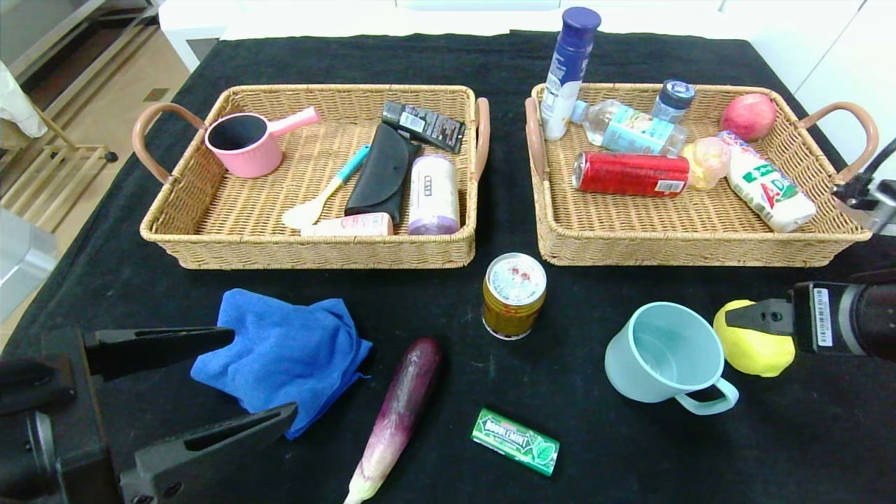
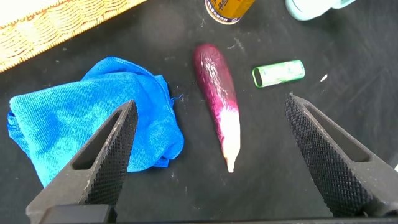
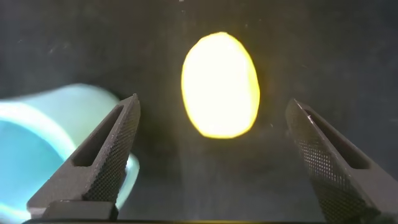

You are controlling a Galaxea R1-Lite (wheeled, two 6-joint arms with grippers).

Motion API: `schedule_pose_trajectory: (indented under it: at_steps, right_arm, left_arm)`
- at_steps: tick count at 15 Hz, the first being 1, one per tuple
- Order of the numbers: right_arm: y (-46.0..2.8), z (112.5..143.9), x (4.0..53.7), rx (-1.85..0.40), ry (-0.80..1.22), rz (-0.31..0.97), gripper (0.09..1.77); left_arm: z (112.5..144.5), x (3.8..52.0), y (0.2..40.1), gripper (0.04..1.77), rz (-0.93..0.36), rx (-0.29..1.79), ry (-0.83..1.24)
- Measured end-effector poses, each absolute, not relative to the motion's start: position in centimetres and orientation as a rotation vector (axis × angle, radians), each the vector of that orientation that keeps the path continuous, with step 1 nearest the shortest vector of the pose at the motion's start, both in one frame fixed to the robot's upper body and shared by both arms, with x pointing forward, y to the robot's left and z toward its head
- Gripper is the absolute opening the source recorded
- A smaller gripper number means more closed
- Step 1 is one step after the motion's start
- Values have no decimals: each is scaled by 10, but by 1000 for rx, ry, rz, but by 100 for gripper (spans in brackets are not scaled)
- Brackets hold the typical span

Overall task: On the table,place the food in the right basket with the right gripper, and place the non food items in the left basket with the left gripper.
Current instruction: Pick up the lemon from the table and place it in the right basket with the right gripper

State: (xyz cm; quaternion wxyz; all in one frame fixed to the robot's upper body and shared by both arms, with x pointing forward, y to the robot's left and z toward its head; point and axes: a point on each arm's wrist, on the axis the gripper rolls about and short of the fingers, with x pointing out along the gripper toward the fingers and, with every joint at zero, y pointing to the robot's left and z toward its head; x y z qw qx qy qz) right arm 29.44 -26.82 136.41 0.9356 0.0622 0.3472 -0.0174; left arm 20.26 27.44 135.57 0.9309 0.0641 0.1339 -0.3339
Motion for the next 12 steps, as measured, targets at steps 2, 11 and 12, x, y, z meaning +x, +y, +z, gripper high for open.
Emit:
schedule_pose_trajectory:
  at_steps: [2,11,12]
  right_arm:
    - [-275,1356,309,165,753,-45,171]
    - [-276,1339,329,201,826,-88,171]
    - [-275,1337,330,202,832,-89,171]
  left_arm:
    - [1356,202,275,172,-683,131,271]
    - [1358,199,276,172,-672,132,259]
    - [1358,199,276,172,-672,132,258]
